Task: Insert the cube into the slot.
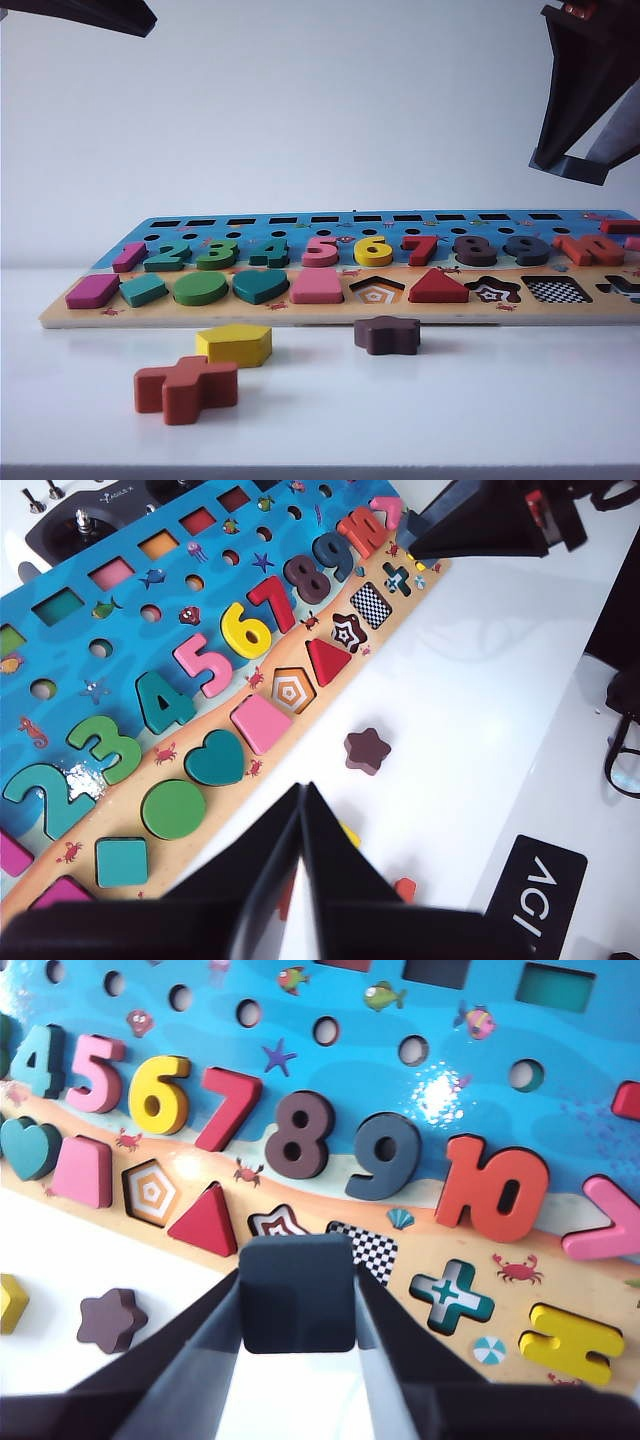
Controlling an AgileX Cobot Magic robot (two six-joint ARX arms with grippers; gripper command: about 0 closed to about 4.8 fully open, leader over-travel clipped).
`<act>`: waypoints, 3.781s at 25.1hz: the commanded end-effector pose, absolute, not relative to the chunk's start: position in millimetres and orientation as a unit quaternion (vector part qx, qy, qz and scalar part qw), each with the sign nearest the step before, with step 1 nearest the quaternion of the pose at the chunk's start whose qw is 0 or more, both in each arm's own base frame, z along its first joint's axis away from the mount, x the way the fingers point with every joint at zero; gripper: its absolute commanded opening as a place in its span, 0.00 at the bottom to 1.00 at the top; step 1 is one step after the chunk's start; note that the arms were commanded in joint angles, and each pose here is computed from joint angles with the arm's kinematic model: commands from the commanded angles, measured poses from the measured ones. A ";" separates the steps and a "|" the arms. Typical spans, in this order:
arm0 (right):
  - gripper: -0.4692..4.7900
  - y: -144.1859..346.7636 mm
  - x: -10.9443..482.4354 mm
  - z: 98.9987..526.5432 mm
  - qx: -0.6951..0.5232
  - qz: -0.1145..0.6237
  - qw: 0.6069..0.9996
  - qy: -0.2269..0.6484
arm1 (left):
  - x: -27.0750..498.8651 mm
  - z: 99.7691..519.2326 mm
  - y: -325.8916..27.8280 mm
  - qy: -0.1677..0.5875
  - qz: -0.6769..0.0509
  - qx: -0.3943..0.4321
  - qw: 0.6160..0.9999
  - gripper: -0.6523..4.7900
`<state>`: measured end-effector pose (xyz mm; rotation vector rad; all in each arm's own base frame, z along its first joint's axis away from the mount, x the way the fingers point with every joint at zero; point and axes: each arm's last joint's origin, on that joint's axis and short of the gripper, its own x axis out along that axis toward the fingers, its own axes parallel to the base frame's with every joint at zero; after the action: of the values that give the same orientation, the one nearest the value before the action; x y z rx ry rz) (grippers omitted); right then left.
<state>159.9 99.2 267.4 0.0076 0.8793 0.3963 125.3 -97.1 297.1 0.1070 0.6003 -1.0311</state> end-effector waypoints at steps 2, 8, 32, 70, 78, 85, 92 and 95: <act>0.08 105.0 154.1 268.3 -0.022 0.179 0.892 0.415 | 125.9 299.0 -97.3 0.276 -0.487 0.049 0.827 0.14; 0.08 114.1 146.6 265.7 0.023 0.150 0.892 0.425 | 125.9 299.0 -97.3 0.276 -0.487 0.049 0.827 0.14; 0.08 131.8 184.7 225.0 0.041 0.067 0.871 0.485 | 125.9 299.0 -97.3 0.276 -0.487 0.049 0.827 0.14; 0.15 130.8 188.8 219.2 0.040 0.056 0.865 0.497 | 125.9 299.0 -97.3 0.276 -0.487 0.049 0.827 0.14; 0.37 132.0 191.7 214.5 0.031 0.044 0.865 0.499 | 125.9 299.0 -97.3 0.276 -0.487 0.049 0.827 0.14; 0.57 131.6 192.3 215.2 0.023 0.037 0.870 0.492 | 125.9 299.0 -97.3 0.276 -0.487 0.049 0.827 0.14; 0.61 131.2 191.0 217.4 0.026 0.042 0.868 0.493 | 125.9 299.0 -97.3 0.276 -0.487 0.049 0.827 0.14; 0.61 130.0 184.4 225.8 0.043 0.078 0.857 0.508 | 125.9 299.0 -97.3 0.276 -0.487 0.049 0.827 0.14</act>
<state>186.5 129.6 219.4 0.0725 1.0652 0.1247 125.3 -97.1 297.1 0.1070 0.6003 -1.0311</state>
